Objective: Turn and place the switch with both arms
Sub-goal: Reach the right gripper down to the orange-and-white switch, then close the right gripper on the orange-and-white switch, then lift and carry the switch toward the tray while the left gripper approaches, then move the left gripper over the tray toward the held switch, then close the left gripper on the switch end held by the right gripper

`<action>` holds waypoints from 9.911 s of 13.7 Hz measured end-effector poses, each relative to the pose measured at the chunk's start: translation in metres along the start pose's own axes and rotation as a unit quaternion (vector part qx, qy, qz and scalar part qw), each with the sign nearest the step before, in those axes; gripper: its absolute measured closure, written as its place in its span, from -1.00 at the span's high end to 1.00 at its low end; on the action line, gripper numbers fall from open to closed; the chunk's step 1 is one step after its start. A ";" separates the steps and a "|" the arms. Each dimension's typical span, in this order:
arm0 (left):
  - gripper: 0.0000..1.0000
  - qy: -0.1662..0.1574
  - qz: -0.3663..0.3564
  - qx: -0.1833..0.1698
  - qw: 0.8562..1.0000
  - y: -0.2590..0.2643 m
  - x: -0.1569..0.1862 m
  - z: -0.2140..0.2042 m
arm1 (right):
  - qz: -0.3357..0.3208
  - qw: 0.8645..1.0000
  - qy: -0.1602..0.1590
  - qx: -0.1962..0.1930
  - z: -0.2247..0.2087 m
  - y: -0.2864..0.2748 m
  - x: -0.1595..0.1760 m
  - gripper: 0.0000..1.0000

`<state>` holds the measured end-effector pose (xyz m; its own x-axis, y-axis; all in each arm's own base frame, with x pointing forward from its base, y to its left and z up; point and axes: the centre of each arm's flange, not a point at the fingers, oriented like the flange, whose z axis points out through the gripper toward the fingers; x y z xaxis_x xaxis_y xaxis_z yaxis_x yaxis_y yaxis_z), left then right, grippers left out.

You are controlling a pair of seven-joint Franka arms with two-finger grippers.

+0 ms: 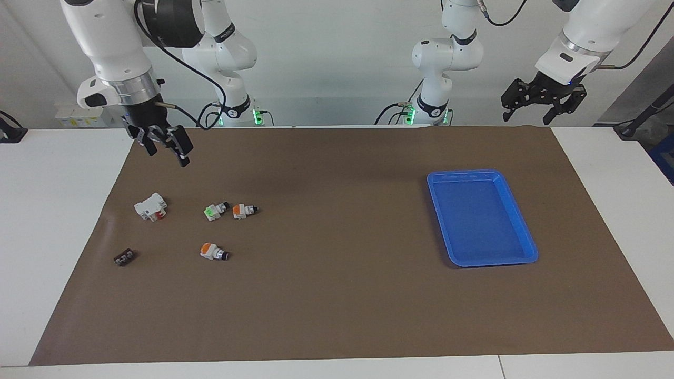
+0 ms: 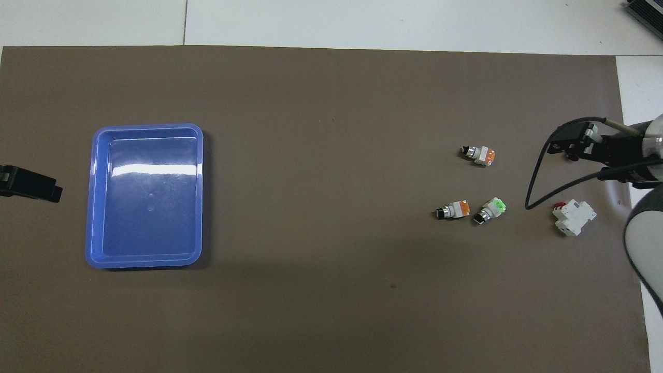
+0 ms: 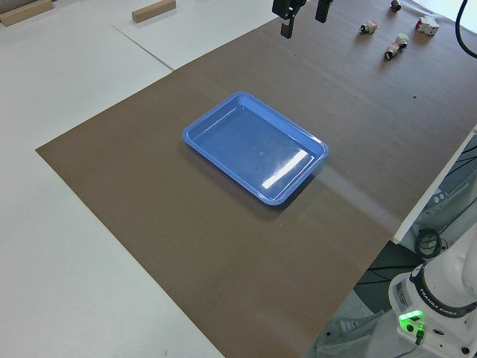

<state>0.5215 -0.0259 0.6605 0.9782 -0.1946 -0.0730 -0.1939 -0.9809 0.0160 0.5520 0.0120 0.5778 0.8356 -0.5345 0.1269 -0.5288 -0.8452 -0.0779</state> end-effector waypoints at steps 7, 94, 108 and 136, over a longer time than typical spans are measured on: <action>1.00 0.000 0.000 0.000 1.000 0.000 0.000 0.000 | 0.233 0.971 -0.044 -0.043 0.147 -0.027 -0.003 1.00; -0.12 0.178 0.171 -0.291 0.924 0.159 0.003 -0.007 | 0.411 0.765 -0.454 0.199 -0.006 -0.301 -0.209 -0.19; -0.64 0.169 0.169 -0.290 0.927 0.162 -0.005 0.002 | 0.407 0.771 -0.447 0.198 -0.006 -0.301 -0.209 -0.19; -0.80 -0.053 -0.506 -0.339 0.792 0.180 -0.017 -0.020 | 0.400 0.774 -0.448 0.200 -0.023 -0.292 -0.207 -0.19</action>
<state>0.4716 -0.1991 0.6844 0.5888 0.6559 -0.4724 0.8041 -0.4156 0.4251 0.5302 0.3694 0.5967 0.1276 -0.5223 -0.8432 -0.9917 -0.0797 -0.1006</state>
